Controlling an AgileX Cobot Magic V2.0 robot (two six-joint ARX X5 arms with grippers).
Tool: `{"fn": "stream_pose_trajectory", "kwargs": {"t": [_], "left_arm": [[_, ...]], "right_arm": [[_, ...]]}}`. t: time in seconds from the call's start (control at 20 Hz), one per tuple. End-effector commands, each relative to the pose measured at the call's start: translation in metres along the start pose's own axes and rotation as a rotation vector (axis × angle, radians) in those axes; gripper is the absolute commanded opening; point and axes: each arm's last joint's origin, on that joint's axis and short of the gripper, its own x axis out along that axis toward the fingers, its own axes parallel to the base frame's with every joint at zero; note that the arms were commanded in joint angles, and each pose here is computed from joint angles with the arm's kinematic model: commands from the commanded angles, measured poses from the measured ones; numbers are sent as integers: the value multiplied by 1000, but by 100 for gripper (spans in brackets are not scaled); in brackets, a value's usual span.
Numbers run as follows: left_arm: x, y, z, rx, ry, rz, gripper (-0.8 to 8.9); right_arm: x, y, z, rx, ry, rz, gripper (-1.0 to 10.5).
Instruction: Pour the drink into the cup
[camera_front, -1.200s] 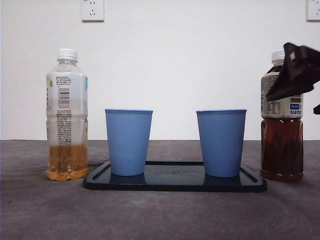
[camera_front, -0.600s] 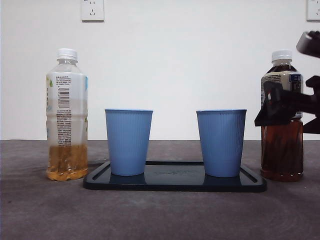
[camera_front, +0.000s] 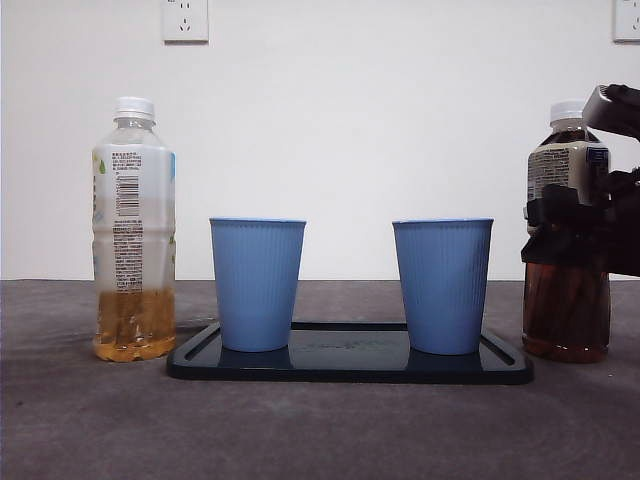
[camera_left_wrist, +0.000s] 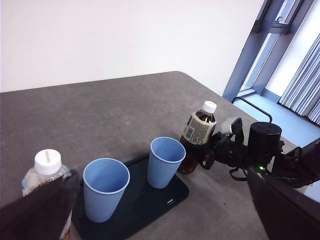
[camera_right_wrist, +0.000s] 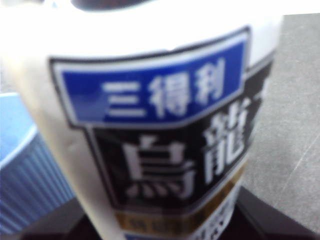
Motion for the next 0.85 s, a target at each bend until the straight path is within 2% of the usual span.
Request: {"fn": "stream_pose_trajectory", "kwargs": {"t": [0.05,0.25,0.4,0.7,0.85], "left_arm": [[-1,-2,5,24,-15,-9,592],[-2,-2,6,31,-22,-9,592],[-2,-2,6,33,-23,-10,592],[-2,-2,6,41,-24,-9,592],[-2,-2,5,41,-23,-9,592]], "right_arm": [[2,2,6,-10,-39,30,188],[-8,5,21,-12,-71,38,188],[-16,10,34,-23,-14,33,188],[-27,32,86,-195,214,51,188],[-32,42,110,-309,315,14,188]]}}
